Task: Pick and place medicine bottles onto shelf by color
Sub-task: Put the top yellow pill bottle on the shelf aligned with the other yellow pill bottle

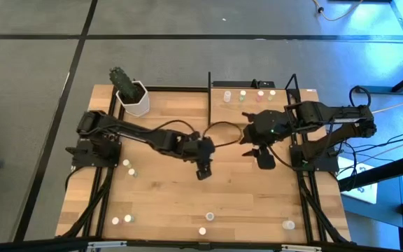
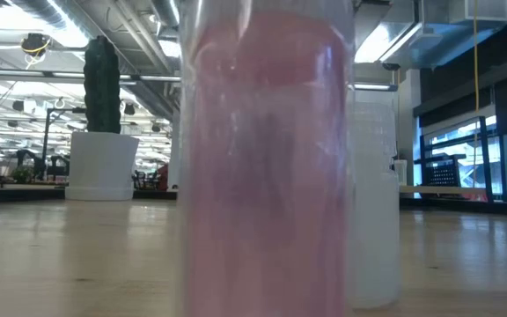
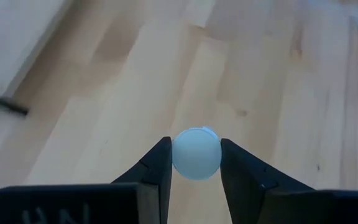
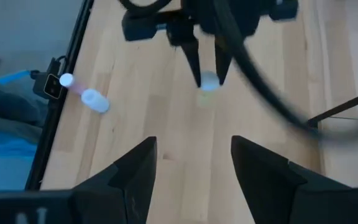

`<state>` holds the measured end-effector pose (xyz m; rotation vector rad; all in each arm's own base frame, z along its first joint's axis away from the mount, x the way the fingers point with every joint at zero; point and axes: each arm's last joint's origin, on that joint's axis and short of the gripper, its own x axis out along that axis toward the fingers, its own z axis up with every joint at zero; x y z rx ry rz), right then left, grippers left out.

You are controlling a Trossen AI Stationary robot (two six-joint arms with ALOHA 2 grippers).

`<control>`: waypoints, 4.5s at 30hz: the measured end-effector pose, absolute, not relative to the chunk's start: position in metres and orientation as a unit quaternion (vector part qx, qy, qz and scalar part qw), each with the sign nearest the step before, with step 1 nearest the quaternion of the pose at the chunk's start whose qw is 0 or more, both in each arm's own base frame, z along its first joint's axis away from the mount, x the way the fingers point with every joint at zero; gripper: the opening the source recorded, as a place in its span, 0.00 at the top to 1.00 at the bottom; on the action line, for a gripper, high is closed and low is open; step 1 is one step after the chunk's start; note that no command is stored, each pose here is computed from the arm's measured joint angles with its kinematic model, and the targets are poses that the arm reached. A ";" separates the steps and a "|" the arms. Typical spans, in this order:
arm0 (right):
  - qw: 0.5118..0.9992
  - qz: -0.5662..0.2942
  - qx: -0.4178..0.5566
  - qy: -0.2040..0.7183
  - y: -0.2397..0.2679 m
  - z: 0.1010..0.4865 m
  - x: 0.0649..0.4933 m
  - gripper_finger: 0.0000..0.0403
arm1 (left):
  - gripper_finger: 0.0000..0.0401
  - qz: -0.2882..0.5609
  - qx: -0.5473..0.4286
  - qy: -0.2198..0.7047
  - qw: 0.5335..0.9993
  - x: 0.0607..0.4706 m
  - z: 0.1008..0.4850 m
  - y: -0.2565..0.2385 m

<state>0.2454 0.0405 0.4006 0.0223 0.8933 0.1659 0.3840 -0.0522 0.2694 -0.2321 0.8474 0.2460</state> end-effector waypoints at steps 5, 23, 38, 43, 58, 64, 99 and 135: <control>0.895 0.093 0.004 0.436 0.047 0.400 0.244 0.48 | 0.75 0.073 -0.067 0.464 0.880 0.402 0.276 -0.046; 0.887 0.158 -0.015 0.434 0.061 0.400 0.240 0.48 | 0.75 0.064 -0.038 0.518 0.852 0.418 0.232 -0.056; 0.890 0.157 -0.014 0.427 0.061 0.401 0.242 0.48 | 0.75 0.105 -0.061 0.495 0.860 0.428 0.222 -0.057; 0.891 0.158 -0.015 0.426 0.061 0.401 0.242 0.48 | 0.75 0.118 -0.064 0.491 0.861 0.428 0.222 -0.057; 0.893 0.158 -0.014 0.421 0.062 0.402 0.243 0.48 | 0.75 0.128 -0.070 0.496 0.856 0.440 0.186 -0.059; 0.893 0.158 -0.014 0.420 0.062 0.402 0.243 0.48 | 0.69 0.126 -0.071 0.494 0.857 0.441 0.186 -0.059; 0.896 0.159 -0.013 0.414 0.062 0.403 0.244 0.48 | 0.45 0.154 -0.097 0.430 0.884 0.417 0.257 -0.053; 0.897 0.092 -0.038 0.431 0.073 0.366 0.300 0.48 | 0.45 0.297 -0.092 0.268 0.912 0.297 0.378 -0.099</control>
